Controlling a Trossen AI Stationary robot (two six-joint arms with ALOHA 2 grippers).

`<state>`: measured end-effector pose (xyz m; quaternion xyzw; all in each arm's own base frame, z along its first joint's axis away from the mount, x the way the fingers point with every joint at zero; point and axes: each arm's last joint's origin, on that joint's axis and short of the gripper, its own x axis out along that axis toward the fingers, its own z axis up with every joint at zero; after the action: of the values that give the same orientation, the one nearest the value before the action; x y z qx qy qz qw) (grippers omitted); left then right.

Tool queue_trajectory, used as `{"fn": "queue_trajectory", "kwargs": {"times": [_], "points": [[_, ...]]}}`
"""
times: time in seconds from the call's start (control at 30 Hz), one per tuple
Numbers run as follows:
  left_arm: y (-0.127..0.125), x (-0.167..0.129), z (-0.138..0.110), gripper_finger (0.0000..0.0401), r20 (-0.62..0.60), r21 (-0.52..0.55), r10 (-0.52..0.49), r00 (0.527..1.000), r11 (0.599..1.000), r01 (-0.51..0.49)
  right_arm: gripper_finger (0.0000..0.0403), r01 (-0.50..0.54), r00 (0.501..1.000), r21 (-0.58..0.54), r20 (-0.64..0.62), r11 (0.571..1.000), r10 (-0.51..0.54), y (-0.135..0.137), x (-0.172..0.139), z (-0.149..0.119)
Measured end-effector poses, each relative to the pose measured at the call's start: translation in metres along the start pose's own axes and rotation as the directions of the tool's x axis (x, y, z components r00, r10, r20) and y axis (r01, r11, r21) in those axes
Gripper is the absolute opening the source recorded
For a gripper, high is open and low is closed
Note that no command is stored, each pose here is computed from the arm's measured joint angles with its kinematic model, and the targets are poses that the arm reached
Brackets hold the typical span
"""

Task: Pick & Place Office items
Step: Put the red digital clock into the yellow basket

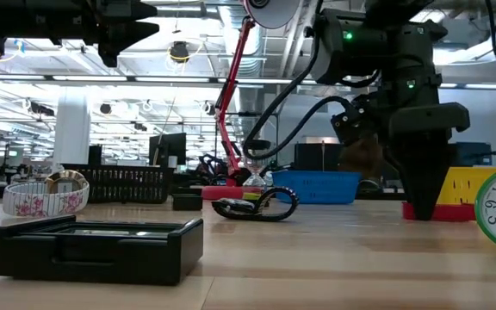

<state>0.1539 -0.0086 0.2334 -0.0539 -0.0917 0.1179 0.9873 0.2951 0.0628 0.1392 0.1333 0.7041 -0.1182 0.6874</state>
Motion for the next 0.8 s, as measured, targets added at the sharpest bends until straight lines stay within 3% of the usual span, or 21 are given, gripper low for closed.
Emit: {"fn": "queue_trajectory", "kwargs": {"times": [0.13,0.33,0.5,0.63,0.8], "points": [[0.0,0.0,0.0,0.0156,0.0,0.0,0.0,1.0,1.0,0.0,0.017,0.007,1.0,-0.045,0.025,0.999,-0.006,0.005,-0.016,0.007],[0.0,0.0,0.0,0.0156,0.0,0.0,0.0,1.0,1.0,0.0,0.014,0.045,0.998,-0.074,-0.035,0.996,-0.048,0.006,-0.038,0.008],[0.0,0.0,0.0,0.0156,0.0,0.0,0.0,1.0,1.0,0.0,0.0145,0.1,0.991,-0.102,-0.074,0.99,-0.108,0.006,-0.064,0.007],[0.0,0.0,0.0,0.0156,-0.001,0.0,-0.001,1.0,1.0,0.001,0.0163,0.208,0.976,-0.102,-0.041,0.973,-0.213,-0.003,-0.09,-0.008],[0.0,0.0,0.0,0.0156,-0.001,0.0,-0.001,1.0,1.0,0.001,0.0154,0.3,0.954,-0.026,0.022,0.954,-0.299,-0.028,-0.113,-0.038]]}}
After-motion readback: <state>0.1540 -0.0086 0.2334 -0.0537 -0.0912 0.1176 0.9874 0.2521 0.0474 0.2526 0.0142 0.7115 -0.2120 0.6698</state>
